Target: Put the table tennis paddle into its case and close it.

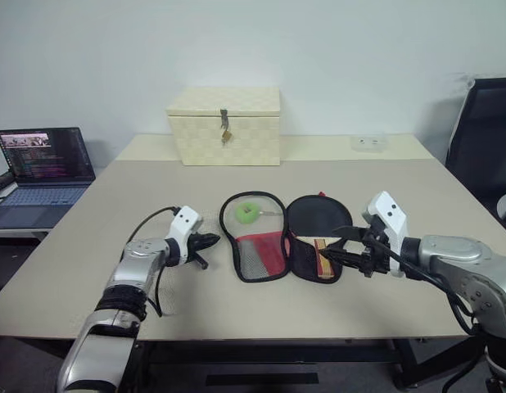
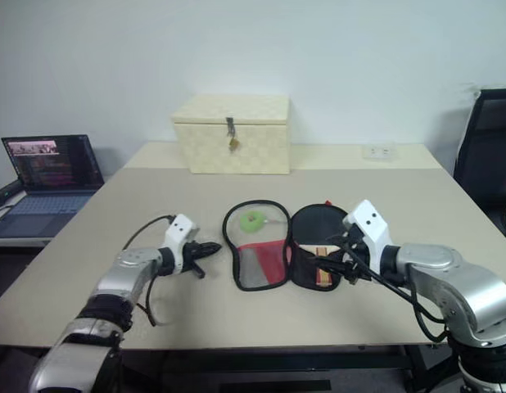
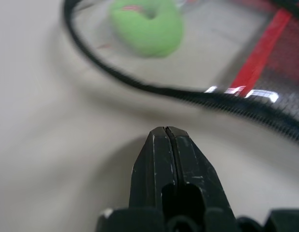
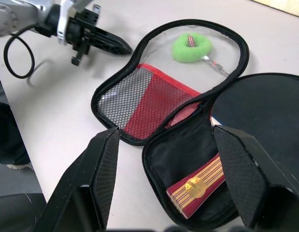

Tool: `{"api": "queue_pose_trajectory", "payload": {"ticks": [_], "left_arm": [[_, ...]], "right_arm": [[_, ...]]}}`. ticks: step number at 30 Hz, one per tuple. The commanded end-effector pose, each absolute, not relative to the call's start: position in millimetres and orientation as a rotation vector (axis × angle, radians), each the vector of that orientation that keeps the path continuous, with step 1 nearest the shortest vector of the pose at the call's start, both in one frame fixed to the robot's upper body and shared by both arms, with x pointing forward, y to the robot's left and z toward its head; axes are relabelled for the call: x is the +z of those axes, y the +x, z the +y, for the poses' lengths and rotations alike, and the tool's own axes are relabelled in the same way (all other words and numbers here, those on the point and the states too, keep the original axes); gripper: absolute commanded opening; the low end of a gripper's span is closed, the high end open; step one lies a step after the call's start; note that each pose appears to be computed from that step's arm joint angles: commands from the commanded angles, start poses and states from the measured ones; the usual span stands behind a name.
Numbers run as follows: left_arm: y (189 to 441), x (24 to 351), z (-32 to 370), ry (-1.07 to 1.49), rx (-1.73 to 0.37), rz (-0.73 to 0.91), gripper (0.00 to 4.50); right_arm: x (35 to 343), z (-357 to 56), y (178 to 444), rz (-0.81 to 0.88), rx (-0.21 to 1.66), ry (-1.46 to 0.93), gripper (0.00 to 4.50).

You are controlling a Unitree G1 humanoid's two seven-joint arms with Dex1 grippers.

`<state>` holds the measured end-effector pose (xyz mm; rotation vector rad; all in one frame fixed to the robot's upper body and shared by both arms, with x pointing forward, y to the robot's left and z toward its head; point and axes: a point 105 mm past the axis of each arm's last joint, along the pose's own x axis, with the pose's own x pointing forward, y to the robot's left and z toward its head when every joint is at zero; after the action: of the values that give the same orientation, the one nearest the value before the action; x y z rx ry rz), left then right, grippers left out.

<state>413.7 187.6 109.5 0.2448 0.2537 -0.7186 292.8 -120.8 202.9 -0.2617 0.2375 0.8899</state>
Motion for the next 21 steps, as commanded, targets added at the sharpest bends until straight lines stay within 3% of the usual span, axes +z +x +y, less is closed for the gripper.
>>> {"api": "queue_pose_trajectory", "payload": {"ticks": [1, 9, 12, 21], "left_arm": [[419, 128, 168, 0.264, -0.788, 0.184, 0.02], [419, 172, 105, 0.279, -0.992, 0.044, 0.02], [415, 199, 64, 0.282, -1.106, -0.036, 0.02], [420, 195, 51, 0.271, -1.116, -0.027, 0.02]], "right_arm": [[210, -122, 291, 0.188, 0.888, -0.292, 3.3], [209, -140, 297, 0.207, 0.827, -0.278, 3.3], [208, -150, 298, 0.223, 0.8, -0.268, 3.3], [205, -156, 302, 0.233, 0.768, -0.252, 3.3]]}}
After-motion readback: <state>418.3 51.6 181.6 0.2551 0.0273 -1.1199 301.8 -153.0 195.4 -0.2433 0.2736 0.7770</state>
